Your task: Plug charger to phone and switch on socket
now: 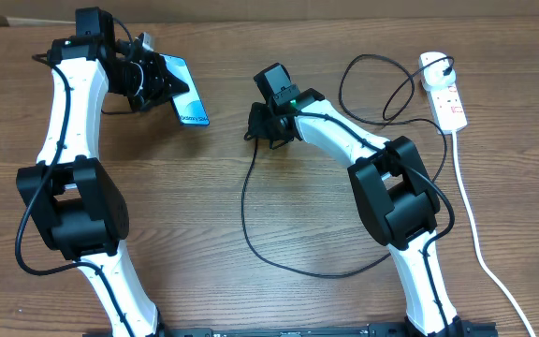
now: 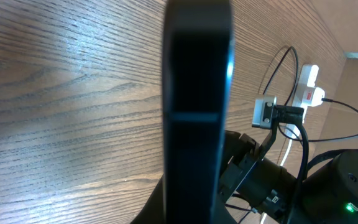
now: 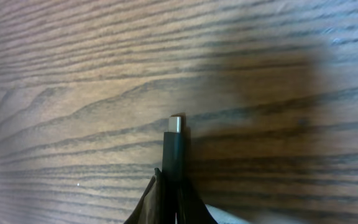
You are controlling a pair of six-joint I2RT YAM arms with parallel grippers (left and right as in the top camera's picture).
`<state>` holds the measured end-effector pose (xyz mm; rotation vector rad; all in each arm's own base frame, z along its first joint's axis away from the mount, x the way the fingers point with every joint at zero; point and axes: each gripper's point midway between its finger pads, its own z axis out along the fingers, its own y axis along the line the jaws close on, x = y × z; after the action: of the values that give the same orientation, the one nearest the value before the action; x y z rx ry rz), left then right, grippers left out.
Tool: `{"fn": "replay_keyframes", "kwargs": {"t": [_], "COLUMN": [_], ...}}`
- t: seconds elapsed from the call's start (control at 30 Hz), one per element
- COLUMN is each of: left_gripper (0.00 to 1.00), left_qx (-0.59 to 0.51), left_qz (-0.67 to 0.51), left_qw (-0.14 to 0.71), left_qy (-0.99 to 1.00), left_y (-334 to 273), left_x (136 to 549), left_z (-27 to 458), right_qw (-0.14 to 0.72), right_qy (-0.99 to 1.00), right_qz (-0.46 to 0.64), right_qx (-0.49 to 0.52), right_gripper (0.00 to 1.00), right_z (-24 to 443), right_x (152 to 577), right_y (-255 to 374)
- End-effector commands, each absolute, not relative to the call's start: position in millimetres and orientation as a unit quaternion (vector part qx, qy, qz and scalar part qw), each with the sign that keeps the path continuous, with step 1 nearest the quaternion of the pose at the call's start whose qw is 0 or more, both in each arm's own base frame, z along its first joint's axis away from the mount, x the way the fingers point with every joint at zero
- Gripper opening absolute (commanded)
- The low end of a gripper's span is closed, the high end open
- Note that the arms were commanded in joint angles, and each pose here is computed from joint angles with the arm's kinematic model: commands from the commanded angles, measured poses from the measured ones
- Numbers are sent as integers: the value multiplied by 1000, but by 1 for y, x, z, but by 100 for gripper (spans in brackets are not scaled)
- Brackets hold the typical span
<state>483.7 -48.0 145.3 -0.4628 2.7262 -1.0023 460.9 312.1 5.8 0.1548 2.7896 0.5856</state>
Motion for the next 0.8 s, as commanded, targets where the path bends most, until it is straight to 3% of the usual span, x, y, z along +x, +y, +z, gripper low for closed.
{"fn": "replay_keyframes", "kwargs": {"t": [0.0, 0.27, 0.77], "left_gripper": [4, 4, 4], "left_qx": [-140, -134, -44], "left_qz": [-349, -372, -587], "left_qw": [107, 106, 123], "left_qy": [920, 912, 799], "left_y": [-54, -60, -106], "left_x": [486, 485, 489], "left_z": [151, 156, 233], "right_qw": [121, 65, -40], "right_qy": [963, 939, 743], "right_qz": [235, 335, 646], "right_qx": [52, 47, -173], "right_gripper": [4, 4, 4], "right_z": [4, 35, 207], "right_x": [461, 459, 365], "right_y": [320, 315, 308]}}
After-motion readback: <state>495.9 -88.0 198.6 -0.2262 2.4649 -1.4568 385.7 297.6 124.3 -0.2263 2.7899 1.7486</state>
